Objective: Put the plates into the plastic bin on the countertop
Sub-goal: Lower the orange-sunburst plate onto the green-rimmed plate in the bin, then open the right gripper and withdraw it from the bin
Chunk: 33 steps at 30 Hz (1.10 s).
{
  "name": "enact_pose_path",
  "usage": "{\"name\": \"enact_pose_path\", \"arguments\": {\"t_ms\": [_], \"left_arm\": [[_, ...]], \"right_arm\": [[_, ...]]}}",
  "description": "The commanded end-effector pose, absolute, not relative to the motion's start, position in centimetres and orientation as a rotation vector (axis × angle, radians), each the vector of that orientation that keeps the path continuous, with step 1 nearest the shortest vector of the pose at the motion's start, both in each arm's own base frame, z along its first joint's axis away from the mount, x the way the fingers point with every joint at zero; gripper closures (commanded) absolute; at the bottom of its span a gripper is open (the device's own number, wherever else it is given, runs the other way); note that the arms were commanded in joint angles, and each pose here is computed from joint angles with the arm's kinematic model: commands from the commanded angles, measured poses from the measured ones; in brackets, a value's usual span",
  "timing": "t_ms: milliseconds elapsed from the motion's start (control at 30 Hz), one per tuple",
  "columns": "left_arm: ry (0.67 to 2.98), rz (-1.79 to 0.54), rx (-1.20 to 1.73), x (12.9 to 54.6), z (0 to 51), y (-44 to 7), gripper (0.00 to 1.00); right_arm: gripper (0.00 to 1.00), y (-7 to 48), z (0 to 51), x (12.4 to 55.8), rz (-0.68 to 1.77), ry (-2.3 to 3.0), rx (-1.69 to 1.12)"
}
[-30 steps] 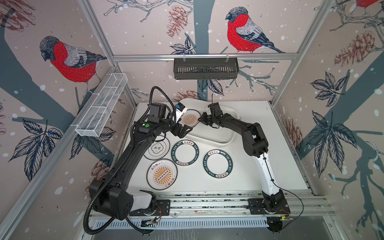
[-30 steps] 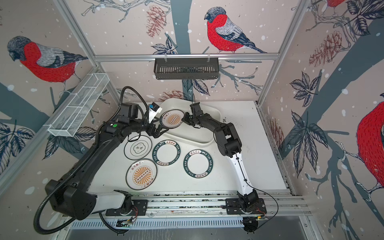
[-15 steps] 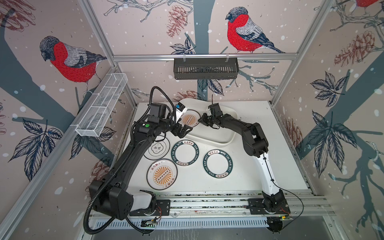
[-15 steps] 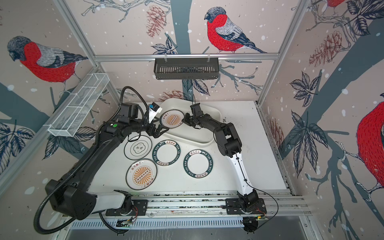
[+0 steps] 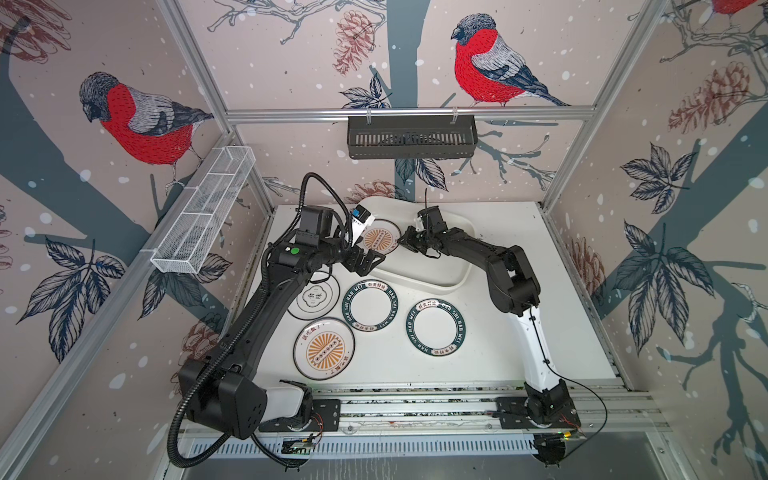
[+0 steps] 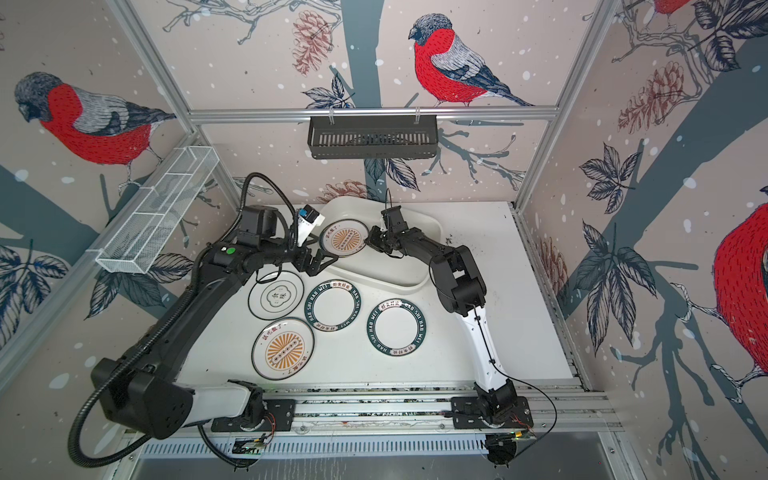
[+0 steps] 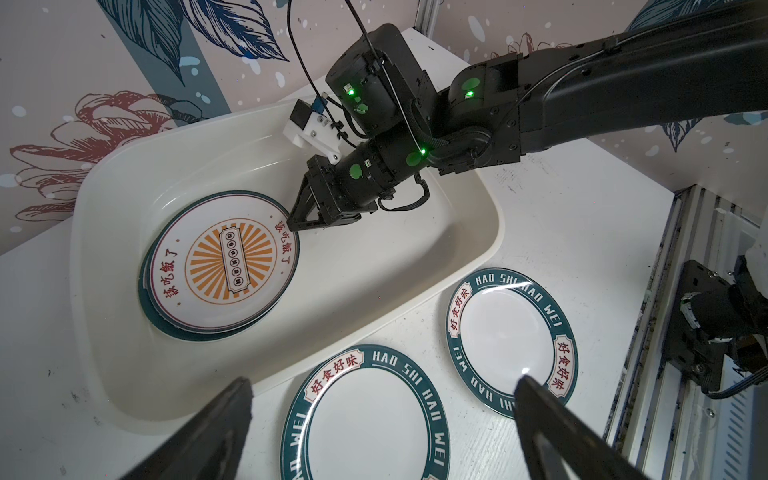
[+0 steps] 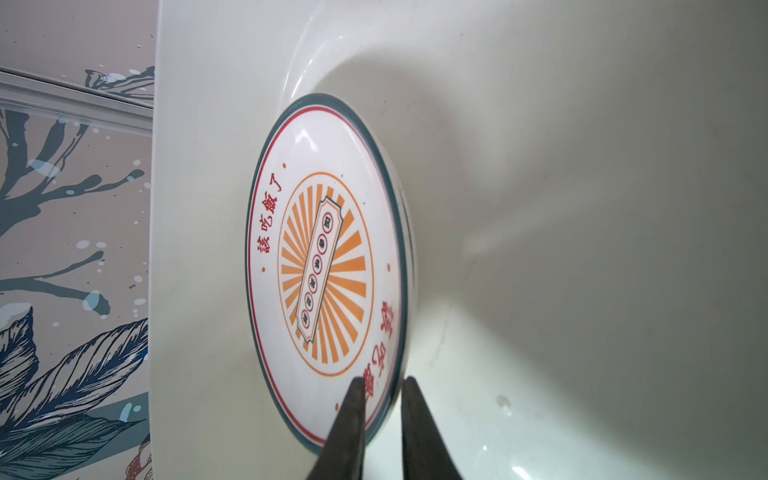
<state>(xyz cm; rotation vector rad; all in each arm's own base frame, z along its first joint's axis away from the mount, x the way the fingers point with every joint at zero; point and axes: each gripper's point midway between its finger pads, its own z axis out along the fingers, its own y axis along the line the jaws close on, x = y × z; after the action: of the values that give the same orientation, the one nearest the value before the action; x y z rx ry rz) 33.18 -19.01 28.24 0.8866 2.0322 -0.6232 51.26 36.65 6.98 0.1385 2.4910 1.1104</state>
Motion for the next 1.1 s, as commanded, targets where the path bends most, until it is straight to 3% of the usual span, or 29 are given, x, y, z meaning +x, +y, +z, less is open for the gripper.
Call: {"name": "enact_pose_path", "arguments": {"t_ms": [0,167,1067], "left_arm": [[2.001,-0.638,0.897,33.2,28.9,-19.3,0.03],[1.999,-0.636,0.896,33.2,29.0,-19.3,0.03],[1.999,-0.622,0.9,33.4,29.1,-19.2,0.03]], "right_arm": [[0.83,37.0,7.6,51.5,1.127,2.464,0.127],[0.9,37.2,7.5,51.6,1.141,2.459,0.125],[0.87,37.7,7.5,52.7,1.164,2.452,0.132]]}}
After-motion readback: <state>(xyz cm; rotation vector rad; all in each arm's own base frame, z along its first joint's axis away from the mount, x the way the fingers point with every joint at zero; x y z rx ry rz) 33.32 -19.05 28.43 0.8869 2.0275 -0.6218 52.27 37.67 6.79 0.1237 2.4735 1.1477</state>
